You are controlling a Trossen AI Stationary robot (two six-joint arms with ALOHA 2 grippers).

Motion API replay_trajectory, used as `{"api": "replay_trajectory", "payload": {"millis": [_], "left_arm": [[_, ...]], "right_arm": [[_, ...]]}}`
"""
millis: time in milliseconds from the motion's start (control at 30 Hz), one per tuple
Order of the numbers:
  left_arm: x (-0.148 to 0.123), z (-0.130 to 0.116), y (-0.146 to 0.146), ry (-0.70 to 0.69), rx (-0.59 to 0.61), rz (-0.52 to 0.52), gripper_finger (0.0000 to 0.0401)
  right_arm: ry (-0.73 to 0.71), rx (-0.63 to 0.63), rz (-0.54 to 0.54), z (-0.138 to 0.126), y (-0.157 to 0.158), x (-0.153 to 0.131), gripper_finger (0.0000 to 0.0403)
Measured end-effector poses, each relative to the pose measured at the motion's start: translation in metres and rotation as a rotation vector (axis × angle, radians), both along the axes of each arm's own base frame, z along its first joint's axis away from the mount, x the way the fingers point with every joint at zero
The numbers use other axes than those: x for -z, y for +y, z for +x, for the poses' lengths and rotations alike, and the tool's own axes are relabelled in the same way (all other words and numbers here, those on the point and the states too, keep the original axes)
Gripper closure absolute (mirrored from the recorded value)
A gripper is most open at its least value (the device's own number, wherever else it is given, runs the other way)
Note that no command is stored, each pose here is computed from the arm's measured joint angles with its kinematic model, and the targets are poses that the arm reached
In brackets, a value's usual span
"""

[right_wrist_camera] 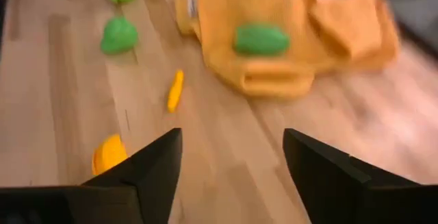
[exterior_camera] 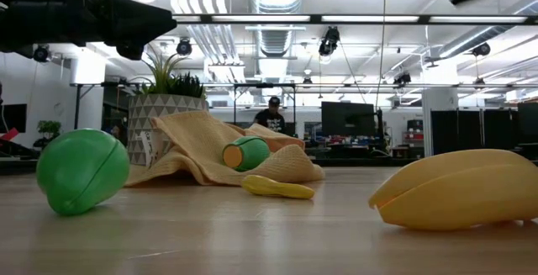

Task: Pick and placing Produce into tupperware
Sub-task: Put the banana into the blue bin

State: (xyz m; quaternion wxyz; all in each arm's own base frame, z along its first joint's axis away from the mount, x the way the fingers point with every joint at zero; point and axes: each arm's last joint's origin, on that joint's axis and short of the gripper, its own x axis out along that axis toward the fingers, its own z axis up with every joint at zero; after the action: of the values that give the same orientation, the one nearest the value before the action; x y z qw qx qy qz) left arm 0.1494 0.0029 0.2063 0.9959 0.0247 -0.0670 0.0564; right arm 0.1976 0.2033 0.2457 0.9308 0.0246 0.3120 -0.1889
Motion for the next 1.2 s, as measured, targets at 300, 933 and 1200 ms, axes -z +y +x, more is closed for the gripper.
{"api": "replay_trajectory", "payload": {"millis": [300, 933, 1200], "left_arm": [[0.0, 0.0, 0.0, 0.001, 0.001, 0.0, 0.028], [0.0, 0.0, 0.0, 0.002, 0.002, 0.0, 0.028], [0.001, 0.0, 0.0, 0.004, 0.003, -0.001, 0.028]], "right_arm": [[-0.049, -0.083, -0.075, 0.01, 0.007, -0.02, 0.0131], [-0.068, -0.365, 0.022, 0.047, 0.009, -0.038, 0.0109], [0.131, -0.446, 0.145, 0.077, -0.006, -0.008, 0.0065]]}}
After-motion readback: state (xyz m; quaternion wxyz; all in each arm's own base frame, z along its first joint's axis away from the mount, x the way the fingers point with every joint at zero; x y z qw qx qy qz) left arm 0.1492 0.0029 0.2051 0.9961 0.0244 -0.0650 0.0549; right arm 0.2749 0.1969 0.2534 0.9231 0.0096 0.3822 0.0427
